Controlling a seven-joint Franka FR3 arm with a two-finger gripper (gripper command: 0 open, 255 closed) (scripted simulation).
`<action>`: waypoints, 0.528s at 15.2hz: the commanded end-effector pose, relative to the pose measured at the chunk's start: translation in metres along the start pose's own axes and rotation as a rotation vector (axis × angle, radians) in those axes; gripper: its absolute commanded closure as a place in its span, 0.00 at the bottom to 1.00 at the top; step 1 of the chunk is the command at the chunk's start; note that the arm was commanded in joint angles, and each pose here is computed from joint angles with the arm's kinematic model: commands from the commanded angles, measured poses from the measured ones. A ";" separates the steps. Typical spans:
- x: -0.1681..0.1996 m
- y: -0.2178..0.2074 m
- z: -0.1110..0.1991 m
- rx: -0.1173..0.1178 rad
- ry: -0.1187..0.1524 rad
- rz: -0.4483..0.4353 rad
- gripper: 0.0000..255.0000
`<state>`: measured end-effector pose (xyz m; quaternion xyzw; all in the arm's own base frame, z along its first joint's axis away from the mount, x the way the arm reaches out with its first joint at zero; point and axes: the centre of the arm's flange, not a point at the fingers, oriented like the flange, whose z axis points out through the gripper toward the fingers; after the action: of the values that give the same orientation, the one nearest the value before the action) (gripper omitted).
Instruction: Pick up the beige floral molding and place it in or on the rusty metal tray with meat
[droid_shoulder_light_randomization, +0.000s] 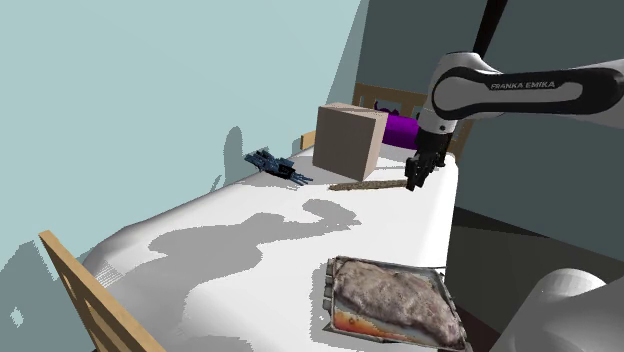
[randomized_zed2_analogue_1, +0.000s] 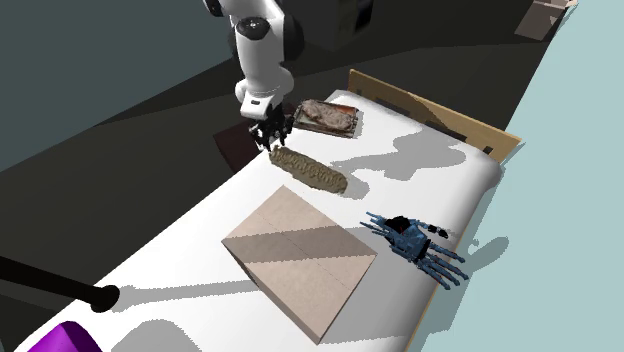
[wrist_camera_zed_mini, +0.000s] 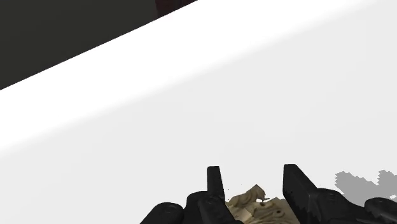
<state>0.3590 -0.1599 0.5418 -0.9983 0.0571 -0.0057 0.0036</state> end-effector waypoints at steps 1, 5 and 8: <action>-0.019 -0.017 0.001 -0.001 0.000 0.001 1.00; -0.058 -0.052 0.000 -0.001 0.000 0.001 1.00; -0.088 -0.078 0.000 -0.001 0.000 0.001 1.00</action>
<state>0.2894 -0.0811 0.5438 -0.9983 0.0570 -0.0062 0.0036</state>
